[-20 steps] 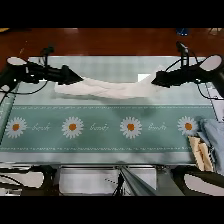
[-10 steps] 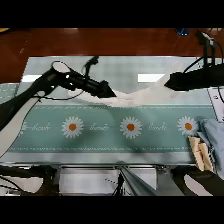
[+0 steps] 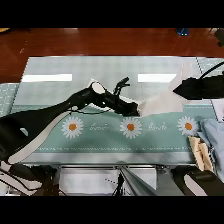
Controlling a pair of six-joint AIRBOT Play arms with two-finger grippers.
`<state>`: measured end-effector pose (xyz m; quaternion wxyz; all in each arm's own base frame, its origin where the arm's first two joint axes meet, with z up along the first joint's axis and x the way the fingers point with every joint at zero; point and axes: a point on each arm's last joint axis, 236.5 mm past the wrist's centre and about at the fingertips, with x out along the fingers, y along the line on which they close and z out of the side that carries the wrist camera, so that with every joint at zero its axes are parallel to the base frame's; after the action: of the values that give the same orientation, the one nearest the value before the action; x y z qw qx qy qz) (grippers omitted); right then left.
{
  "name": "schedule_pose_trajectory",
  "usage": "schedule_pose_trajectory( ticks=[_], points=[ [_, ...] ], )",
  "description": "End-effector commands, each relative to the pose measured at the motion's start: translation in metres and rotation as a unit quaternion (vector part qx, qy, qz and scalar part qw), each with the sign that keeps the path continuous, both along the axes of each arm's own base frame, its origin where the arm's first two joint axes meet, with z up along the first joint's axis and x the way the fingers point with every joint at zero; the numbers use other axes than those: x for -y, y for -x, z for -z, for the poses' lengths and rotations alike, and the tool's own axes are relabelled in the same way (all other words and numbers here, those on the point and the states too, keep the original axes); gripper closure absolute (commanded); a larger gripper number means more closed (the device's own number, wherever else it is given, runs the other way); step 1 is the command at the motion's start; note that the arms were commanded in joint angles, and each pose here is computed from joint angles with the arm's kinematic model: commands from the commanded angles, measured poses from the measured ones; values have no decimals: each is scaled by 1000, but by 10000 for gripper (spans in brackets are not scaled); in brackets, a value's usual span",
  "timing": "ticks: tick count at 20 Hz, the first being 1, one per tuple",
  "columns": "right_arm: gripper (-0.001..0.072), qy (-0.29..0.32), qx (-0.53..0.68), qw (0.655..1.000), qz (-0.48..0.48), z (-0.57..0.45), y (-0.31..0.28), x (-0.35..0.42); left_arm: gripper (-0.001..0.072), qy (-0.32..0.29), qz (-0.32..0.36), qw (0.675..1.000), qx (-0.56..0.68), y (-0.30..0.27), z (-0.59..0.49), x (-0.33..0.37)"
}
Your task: Fold the shirts.
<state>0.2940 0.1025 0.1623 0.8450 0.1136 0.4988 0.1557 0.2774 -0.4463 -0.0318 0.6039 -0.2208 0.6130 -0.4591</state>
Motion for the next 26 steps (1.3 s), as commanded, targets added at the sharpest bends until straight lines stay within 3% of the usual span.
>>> schedule_pose_trajectory(
  ticks=[1, 5, 7, 9, 13, 17, 22, 23, 25, 26],
  points=[
    [680, -1, 6, 1000, 0, -9, 12, 1, 681, -2, -26, 1000, 7, -5, 8, 13],
    [680, -10, 13, 1000, -3, -12, 9, -3, 682, 26, -49, 998, 33, -43, -33, -23],
    [680, -42, 33, 998, -12, -20, 0, -18, 682, 37, -75, 994, 70, -72, -72, -60],
    [680, -84, 48, 995, -21, -27, -16, -35, 682, 39, -111, 986, 119, -100, -114, -110],
    [680, -95, 42, 992, -76, 2, -42, -97, 682, 43, -210, 957, 198, -138, -193, -223],
    [680, -115, 69, 984, -113, 43, -72, -189, 682, 37, -264, 935, 232, -134, -235, -299],
    [679, -182, 103, 976, -61, 84, -111, -262, 681, 36, -229, 948, 220, -102, -243, -309],
    [653, -201, 100, 974, -41, 91, -117, -272, 681, 37, -218, 951, 216, -97, -242, -304],
    [353, -231, 78, 970, -11, 106, -118, -288, 681, 39, -205, 954, 215, -92, -241, -297],
    [332, -234, 66, 970, -11, 112, -115, -291, 681, 39, -204, 954, 215, -92, -241, -296]
  ],
)
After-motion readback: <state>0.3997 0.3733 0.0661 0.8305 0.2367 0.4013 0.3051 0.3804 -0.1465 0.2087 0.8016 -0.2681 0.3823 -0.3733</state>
